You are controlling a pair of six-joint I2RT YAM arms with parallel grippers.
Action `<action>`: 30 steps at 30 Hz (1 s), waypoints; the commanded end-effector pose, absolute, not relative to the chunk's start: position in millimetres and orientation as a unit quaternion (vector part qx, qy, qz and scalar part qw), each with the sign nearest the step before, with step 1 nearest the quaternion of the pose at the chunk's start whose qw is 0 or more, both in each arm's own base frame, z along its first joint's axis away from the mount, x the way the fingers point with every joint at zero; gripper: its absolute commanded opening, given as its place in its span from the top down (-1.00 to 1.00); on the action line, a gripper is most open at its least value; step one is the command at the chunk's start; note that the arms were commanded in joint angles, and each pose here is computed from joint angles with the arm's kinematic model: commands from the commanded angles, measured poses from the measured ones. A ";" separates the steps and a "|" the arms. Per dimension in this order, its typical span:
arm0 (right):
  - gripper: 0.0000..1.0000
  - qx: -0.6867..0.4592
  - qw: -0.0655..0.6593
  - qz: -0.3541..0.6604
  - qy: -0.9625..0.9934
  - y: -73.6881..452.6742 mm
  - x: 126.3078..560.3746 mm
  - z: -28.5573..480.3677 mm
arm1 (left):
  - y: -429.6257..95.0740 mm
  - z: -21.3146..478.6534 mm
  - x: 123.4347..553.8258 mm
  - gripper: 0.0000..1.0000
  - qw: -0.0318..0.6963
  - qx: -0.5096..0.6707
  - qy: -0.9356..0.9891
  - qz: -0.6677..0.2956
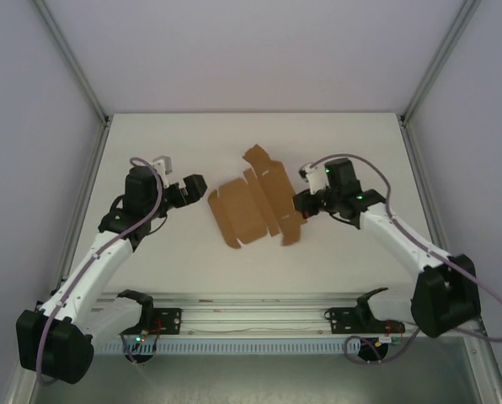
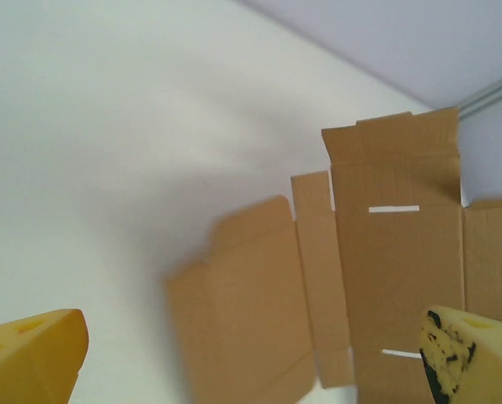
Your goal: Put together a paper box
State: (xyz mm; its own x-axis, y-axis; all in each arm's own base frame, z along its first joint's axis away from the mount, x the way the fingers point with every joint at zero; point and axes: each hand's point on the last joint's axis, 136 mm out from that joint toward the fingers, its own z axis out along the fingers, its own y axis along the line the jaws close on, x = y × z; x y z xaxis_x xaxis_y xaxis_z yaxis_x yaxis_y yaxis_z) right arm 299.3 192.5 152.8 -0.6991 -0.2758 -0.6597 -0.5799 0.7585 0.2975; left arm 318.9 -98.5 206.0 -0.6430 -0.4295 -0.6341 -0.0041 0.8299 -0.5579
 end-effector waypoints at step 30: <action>0.98 -0.569 0.504 -0.293 0.580 235.7 360.7 149.2 | -223.7 202.6 377.6 -0.76 0.292 -0.052 0.867 -0.400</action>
